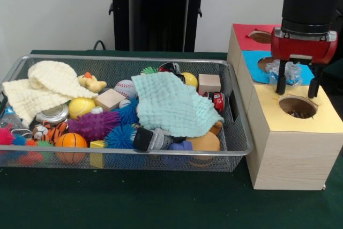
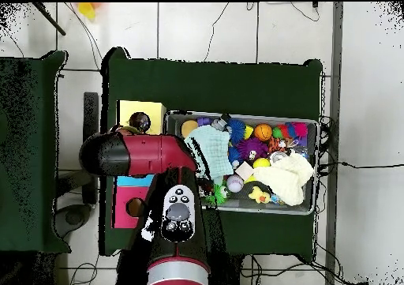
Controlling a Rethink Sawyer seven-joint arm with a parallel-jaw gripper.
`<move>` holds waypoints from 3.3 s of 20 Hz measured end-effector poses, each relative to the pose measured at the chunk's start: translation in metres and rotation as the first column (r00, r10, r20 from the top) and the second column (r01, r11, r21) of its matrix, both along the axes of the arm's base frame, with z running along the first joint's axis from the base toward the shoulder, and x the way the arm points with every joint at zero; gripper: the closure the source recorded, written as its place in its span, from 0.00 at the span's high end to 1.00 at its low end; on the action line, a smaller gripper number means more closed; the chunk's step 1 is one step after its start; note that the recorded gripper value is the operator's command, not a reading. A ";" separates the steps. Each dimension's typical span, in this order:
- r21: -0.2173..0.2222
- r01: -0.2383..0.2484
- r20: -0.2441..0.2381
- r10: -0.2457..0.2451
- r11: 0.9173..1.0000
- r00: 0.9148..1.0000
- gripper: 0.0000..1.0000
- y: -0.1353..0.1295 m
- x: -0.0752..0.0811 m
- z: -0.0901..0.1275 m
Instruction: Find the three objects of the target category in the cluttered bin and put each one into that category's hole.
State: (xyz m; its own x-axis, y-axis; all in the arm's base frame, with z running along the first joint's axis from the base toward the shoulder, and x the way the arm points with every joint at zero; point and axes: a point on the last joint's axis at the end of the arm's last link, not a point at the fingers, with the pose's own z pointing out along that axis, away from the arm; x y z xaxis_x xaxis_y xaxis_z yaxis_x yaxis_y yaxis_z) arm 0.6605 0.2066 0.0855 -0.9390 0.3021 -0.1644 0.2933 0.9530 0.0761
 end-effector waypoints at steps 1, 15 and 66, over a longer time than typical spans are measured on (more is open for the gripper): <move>0.002 -0.002 0.000 0.002 1.000 1.000 1.00 0.000 0.000 0.000; 0.070 0.024 -0.026 -0.023 0.997 0.999 1.00 -0.016 -0.003 0.003; 0.043 -0.051 -0.061 0.054 0.998 0.997 1.00 -0.031 -0.041 0.005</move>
State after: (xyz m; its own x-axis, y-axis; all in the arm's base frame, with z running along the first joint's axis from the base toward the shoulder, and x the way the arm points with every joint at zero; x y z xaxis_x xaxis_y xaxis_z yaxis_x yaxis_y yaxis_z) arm 0.6193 0.1755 0.0900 -0.9617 0.2576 -0.0937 0.2484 0.9636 0.0990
